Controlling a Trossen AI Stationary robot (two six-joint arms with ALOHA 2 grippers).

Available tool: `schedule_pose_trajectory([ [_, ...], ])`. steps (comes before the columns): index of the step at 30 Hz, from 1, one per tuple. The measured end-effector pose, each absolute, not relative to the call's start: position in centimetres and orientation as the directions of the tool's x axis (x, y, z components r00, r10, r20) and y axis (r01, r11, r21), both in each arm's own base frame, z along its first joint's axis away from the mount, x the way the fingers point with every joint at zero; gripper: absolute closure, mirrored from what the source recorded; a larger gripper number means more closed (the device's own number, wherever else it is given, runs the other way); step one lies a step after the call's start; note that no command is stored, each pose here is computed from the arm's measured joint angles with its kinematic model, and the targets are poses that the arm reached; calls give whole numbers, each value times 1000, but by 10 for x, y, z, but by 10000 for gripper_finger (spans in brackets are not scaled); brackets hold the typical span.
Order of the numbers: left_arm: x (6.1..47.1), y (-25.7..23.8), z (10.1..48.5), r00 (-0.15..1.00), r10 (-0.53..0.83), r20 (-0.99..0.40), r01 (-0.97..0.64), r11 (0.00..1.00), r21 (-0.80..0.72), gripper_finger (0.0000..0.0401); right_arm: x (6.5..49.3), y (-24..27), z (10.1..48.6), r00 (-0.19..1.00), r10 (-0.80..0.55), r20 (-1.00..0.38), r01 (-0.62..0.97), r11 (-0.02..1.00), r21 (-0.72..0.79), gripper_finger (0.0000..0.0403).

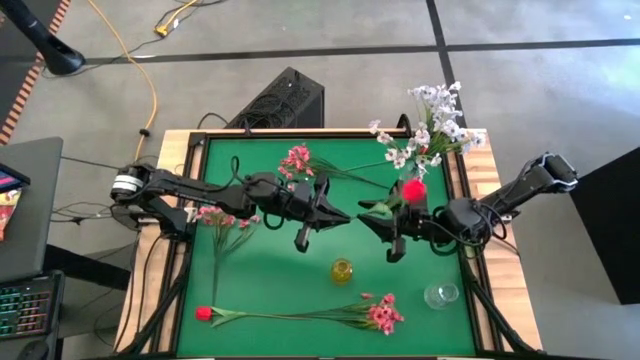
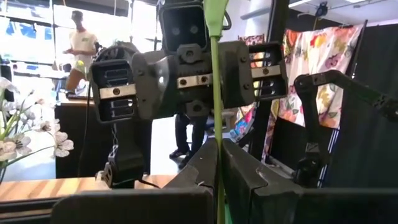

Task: Sort flowers into vase by color
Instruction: Put the middle red tulip into the yellow vase

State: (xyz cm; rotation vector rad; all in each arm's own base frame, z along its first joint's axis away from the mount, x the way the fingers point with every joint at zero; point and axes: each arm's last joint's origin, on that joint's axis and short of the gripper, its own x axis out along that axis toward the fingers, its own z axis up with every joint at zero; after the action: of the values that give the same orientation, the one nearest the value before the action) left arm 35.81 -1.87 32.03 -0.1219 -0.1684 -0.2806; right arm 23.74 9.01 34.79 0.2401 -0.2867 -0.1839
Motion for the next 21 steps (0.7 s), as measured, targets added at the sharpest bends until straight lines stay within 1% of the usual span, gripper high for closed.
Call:
schedule_pose_trajectory([
  [5,358,-16,320,949,-257,182,277,955,-100,401,237,90,348,943,-212,255,145,955,258,330],
  [8,358,-10,320,955,-237,180,265,952,-153,401,237,90,348,943,-214,255,147,955,259,378],
  [11,357,1,321,957,-236,171,266,947,-179,393,236,93,348,944,-212,252,143,954,265,379],
  [13,354,8,323,954,-255,159,281,943,-176,376,235,94,348,945,-209,251,134,949,286,376],
  [17,348,23,323,947,-307,91,320,920,-225,325,231,96,351,947,-181,264,93,945,315,375],
  [21,341,34,321,902,-431,24,418,858,-299,278,231,103,359,963,-146,225,78,955,287,378],
])
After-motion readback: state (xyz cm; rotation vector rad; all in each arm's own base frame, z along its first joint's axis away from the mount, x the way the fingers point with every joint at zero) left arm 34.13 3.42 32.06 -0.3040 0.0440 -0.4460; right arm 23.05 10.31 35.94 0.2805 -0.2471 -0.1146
